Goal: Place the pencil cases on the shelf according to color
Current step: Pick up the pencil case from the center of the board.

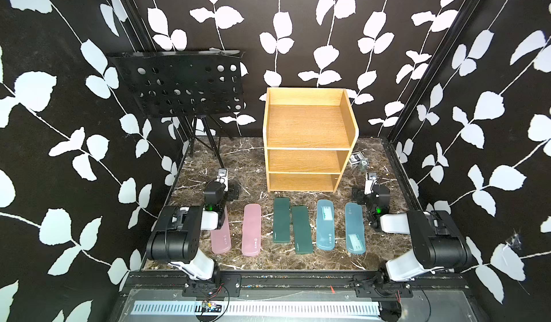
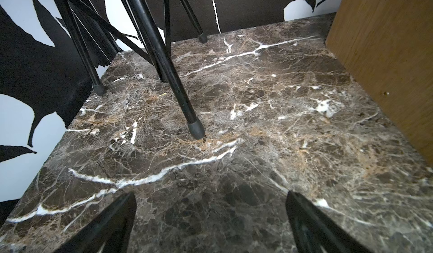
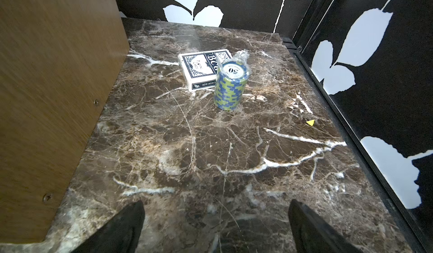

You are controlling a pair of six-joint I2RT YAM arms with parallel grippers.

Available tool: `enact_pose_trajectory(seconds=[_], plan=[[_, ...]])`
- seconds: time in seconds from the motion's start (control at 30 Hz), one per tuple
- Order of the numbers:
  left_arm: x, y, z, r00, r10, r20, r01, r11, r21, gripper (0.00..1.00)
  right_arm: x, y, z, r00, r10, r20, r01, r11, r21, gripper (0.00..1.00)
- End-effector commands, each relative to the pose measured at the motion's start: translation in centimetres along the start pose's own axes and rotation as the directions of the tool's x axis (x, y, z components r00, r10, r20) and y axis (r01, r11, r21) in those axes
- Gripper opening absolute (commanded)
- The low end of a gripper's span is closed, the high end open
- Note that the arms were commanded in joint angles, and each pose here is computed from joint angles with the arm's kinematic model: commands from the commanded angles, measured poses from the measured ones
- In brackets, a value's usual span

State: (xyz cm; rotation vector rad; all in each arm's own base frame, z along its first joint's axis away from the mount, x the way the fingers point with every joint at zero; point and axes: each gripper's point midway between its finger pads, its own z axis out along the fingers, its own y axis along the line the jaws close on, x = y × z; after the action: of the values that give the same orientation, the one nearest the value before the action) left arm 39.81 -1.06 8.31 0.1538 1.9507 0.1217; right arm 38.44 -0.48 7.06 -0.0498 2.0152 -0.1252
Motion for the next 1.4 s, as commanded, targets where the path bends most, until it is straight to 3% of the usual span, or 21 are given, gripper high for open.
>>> enact_pose_trajectory(seconds=[0.0,0.57,0.67,0.87,1.0,1.07,1.37], plan=[[-1.2,0.1,-0.1,1.000,0.000,0.031,0.000,1.000,0.004,0.99,-2.3,-0.3,0.2,0.998,0.003,0.059,-0.004,1.000,0.005,0.99],[-1.3,0.1,-0.1,0.999,-0.001,0.035,0.001,1.000,0.001,0.99,-2.3,-0.3,0.2,0.998,0.005,0.060,-0.005,1.000,0.006,0.99],[-2.2,1.6,-1.2,0.997,-0.024,0.071,0.029,0.997,-0.077,0.99,-2.9,-0.8,0.2,0.998,0.014,0.069,-0.017,0.999,0.038,0.99],[-4.3,4.9,-4.2,0.991,-0.136,-0.014,0.129,0.963,-0.236,0.99,-3.9,-3.7,-1.3,0.975,0.126,-0.184,-0.086,0.974,0.210,0.99],[-4.3,7.4,-7.2,0.942,-0.330,-0.064,0.281,0.878,-0.388,0.99,-3.5,-3.7,-4.0,0.941,0.225,-0.253,-0.155,0.951,0.268,0.99],[-3.9,7.4,-8.6,0.908,-0.407,-0.094,0.338,0.849,-0.406,0.99,-2.5,-3.4,-6.0,0.909,0.306,-0.284,-0.218,0.929,0.300,0.99],[-2.8,3.9,-12.3,0.774,-0.589,-0.233,0.520,0.801,-0.299,0.99,2.2,0.7,-13.8,0.778,0.373,-0.505,-0.296,0.927,0.229,0.95]])
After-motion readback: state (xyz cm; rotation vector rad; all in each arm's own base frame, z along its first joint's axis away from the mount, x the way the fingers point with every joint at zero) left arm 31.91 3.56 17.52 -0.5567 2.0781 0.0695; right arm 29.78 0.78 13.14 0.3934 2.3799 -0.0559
